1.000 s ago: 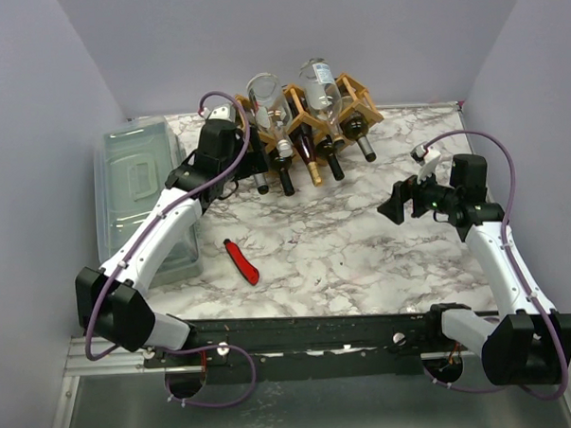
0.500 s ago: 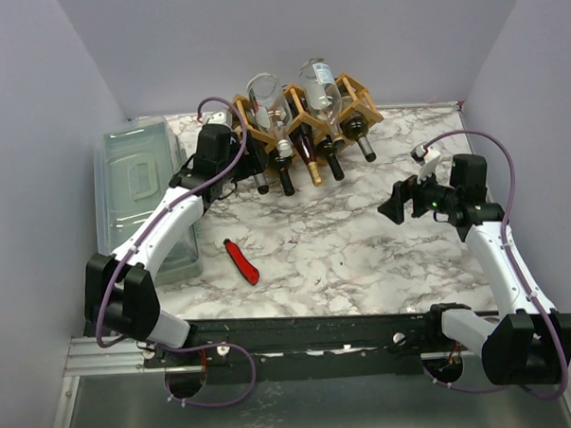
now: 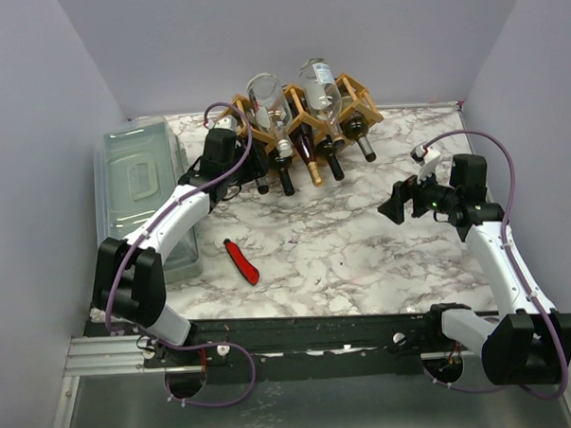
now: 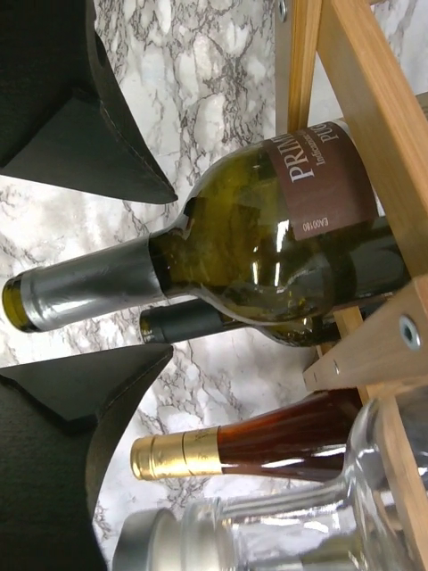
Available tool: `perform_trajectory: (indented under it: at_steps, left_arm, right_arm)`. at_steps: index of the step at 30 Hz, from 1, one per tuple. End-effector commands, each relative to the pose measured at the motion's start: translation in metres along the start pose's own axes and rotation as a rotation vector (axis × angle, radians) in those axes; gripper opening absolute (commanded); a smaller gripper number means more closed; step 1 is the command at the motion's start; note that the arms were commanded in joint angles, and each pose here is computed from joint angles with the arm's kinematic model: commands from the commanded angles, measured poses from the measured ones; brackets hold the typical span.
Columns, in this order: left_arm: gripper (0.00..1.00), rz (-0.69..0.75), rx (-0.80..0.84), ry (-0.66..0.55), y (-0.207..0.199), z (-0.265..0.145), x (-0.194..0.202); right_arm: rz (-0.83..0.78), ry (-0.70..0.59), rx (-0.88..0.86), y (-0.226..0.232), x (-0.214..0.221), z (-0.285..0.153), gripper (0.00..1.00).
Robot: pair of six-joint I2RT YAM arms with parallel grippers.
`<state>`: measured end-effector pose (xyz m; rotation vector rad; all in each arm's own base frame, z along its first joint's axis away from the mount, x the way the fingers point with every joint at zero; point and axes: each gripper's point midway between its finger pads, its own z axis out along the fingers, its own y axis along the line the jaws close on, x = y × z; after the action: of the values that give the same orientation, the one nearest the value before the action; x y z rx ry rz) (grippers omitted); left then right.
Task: Take the wine bottle off the wine rack
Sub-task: Pick up the wine bottle from the wine rack.
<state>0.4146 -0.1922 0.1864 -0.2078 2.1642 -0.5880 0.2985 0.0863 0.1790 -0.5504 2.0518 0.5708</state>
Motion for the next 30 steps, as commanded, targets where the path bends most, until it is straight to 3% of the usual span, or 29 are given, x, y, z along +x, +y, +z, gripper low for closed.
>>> perform_trajectory:
  at_steps: [1,15,30]
  left_arm:
    - [0.64,-0.019,-0.014,0.0,0.008,0.01,0.005]
    - [0.54,-0.061,-0.025,0.021,0.013,0.022,0.017]
    - [0.52,-0.104,-0.026,0.024,0.015,0.03,0.022]
  right_arm:
    - [-0.014,0.005,0.015,-0.002,-0.005,-0.002,1.0]
    - [-0.016,0.007,0.019,-0.003,-0.004,-0.002,1.0]
    - [-0.018,0.007,0.022,-0.003,-0.004,-0.002,1.0]
